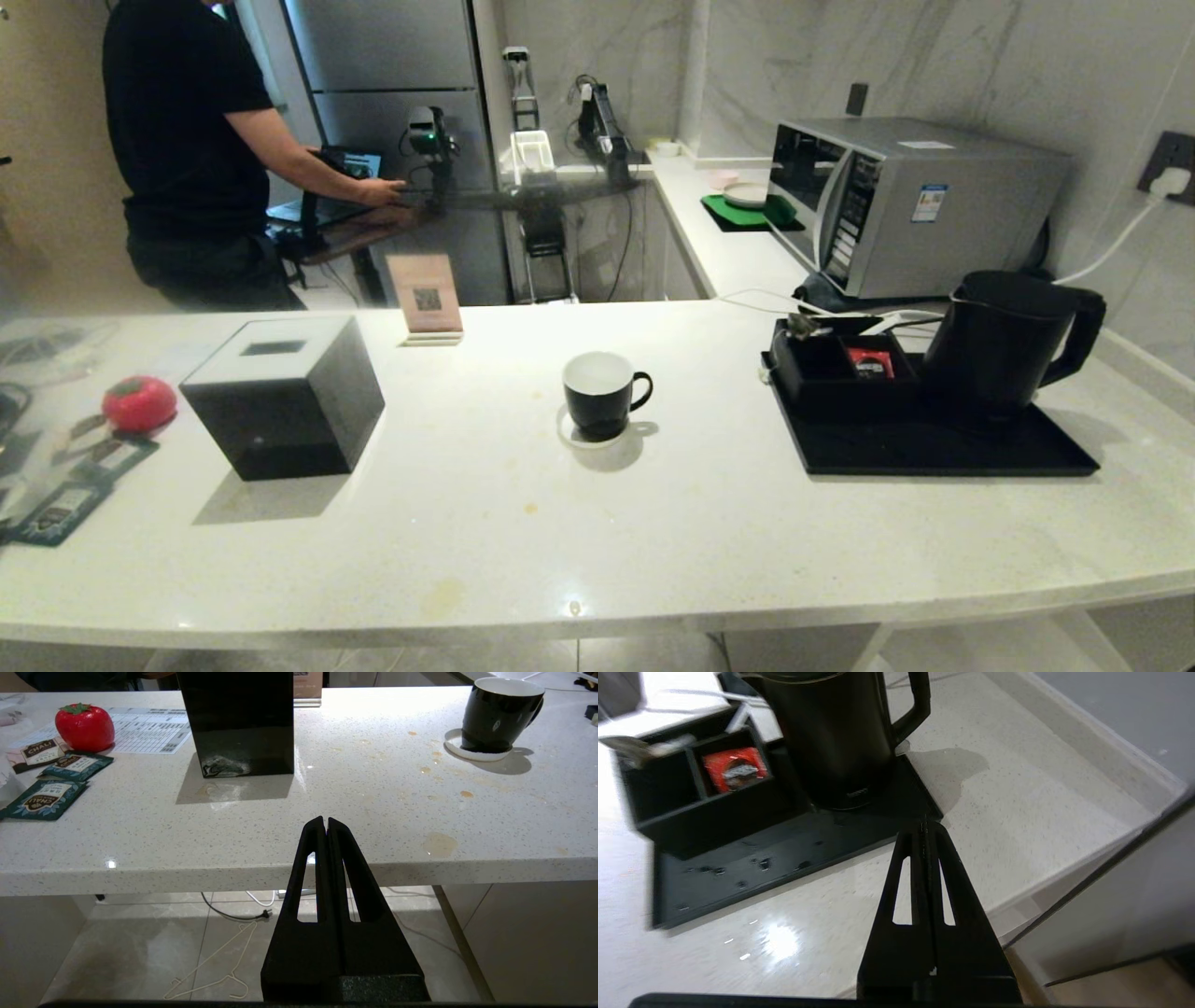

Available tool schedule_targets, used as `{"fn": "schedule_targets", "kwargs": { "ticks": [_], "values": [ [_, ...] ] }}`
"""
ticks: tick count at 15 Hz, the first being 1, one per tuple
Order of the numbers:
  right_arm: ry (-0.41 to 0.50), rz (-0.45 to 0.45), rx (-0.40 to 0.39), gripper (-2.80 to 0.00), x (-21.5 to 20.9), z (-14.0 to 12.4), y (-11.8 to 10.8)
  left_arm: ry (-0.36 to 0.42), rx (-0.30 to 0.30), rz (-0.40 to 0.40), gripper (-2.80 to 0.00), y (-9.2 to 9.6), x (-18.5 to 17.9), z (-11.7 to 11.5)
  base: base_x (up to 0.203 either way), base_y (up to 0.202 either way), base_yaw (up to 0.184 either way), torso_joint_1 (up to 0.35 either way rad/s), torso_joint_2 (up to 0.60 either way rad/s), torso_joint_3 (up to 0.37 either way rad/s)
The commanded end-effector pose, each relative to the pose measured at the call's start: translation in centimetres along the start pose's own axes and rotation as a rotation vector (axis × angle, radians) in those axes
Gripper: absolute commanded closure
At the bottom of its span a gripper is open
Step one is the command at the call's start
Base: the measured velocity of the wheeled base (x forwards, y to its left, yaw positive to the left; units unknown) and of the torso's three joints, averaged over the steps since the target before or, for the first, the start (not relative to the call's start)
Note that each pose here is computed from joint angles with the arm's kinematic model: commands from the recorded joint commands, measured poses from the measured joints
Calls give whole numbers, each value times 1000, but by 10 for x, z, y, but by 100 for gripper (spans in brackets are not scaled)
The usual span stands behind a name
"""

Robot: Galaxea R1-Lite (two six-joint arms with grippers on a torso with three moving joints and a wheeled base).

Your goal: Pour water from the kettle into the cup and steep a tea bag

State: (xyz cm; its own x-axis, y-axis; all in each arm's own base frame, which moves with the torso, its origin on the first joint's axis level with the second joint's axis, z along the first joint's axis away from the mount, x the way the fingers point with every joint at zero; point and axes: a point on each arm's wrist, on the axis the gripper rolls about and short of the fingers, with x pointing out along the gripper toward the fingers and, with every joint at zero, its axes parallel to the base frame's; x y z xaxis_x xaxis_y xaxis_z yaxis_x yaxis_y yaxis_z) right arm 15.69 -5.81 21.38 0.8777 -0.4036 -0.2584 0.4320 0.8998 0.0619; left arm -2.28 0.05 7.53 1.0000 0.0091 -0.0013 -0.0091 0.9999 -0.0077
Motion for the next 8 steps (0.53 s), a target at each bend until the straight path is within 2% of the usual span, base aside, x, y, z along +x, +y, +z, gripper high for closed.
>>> {"fn": "schedule_targets", "kwargs": {
  "ticks": [1, 5, 8],
  "values": [
    [85, -30, -35, 0, 34, -11, -3, 0, 0, 0, 0, 0, 0, 0, 0, 0, 0, 0, 0, 0],
    [134, -86, -79, 0, 76, -24, -16, 0, 0, 0, 0, 0, 0, 0, 0, 0, 0, 0, 0, 0],
    [127, -96, -98, 0, 106, -34, -20, 2, 0, 0, 0, 0, 0, 0, 0, 0, 0, 0, 0, 0]
  ]
}}
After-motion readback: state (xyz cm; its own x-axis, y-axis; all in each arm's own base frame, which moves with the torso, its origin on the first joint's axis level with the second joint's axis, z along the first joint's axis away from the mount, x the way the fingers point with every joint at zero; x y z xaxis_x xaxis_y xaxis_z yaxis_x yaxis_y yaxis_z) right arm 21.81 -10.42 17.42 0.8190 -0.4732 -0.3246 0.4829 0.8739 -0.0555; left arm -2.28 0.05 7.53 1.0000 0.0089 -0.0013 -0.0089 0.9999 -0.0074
